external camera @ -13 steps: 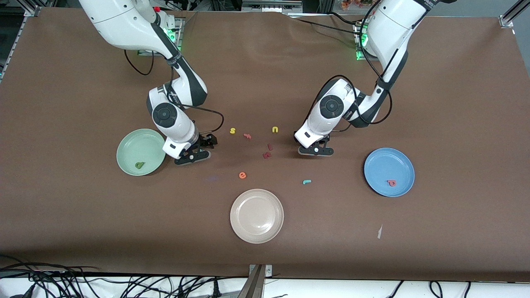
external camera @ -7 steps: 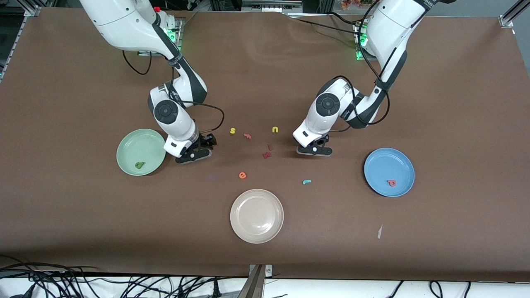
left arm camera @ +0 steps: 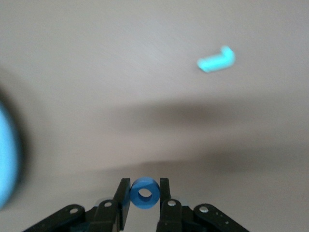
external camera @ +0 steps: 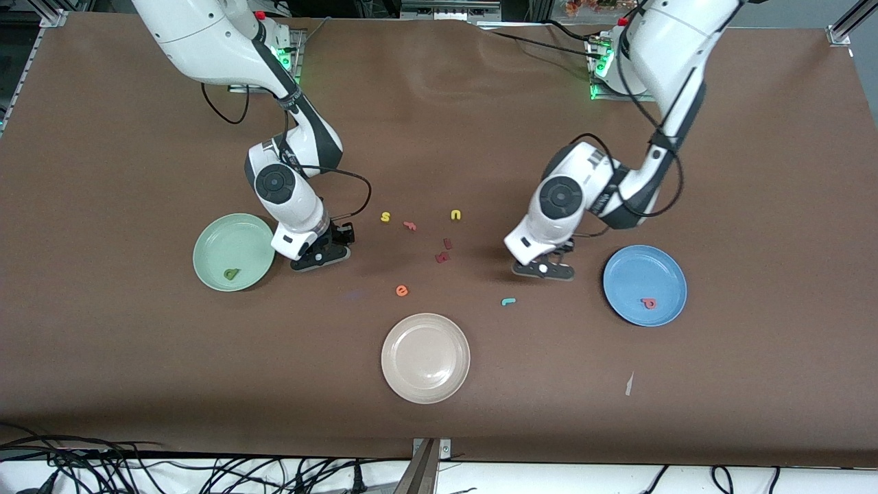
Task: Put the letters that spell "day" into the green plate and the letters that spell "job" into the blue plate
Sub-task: 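Release o over blue plate while the right gripper grasps cyan y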
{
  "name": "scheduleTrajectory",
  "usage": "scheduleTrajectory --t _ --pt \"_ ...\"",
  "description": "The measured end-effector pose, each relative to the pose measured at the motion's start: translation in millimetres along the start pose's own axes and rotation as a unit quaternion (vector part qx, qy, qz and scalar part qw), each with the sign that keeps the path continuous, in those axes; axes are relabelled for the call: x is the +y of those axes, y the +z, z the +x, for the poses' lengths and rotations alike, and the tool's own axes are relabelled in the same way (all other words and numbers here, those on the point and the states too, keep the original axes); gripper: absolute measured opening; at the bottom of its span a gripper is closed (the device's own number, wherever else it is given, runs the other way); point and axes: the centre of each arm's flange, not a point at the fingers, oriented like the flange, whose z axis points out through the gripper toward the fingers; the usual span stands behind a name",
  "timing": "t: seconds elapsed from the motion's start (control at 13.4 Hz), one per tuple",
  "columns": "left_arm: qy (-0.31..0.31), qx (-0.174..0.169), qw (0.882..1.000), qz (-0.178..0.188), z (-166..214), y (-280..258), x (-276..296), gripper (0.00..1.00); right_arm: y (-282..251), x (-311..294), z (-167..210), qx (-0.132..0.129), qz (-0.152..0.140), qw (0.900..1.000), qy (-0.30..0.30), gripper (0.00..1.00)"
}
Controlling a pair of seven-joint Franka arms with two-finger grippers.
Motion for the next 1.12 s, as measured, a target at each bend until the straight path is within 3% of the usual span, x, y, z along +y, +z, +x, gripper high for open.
scheduleTrajectory --t 0.22,0.45,0.52,0.6,0.82,1.05,1.12 --pt "0.055 0.002 0.998 -0.004 20 -9 -96 0.29 -1 0 0 0.001 0.000 1.000 0.000 0.46" --pt "0.097 -0.001 0.995 -0.008 24 -3 -164 0.29 -4 0 1 0.004 0.000 1.000 0.000 0.22" --pt "0.108 -0.002 0.994 -0.010 24 -1 -181 0.29 -4 0 1 0.004 0.000 1.000 0.000 0.21" --pt "0.113 -0.003 0.994 -0.011 24 1 -195 0.35 -4 0 2 0.004 0.000 1.000 0.000 0.13" --pt "0.107 -0.002 0.994 -0.018 27 5 -211 0.64 -5 0 2 0.005 0.000 1.000 0.000 0.11" --pt "0.045 0.011 0.996 -0.075 38 -6 -188 0.96 -15 7 6 0.008 -0.004 1.000 -0.005 0.11" --pt "0.022 0.013 0.996 -0.084 43 -9 -174 1.00 -24 14 8 0.005 -0.008 1.000 -0.010 0.11"
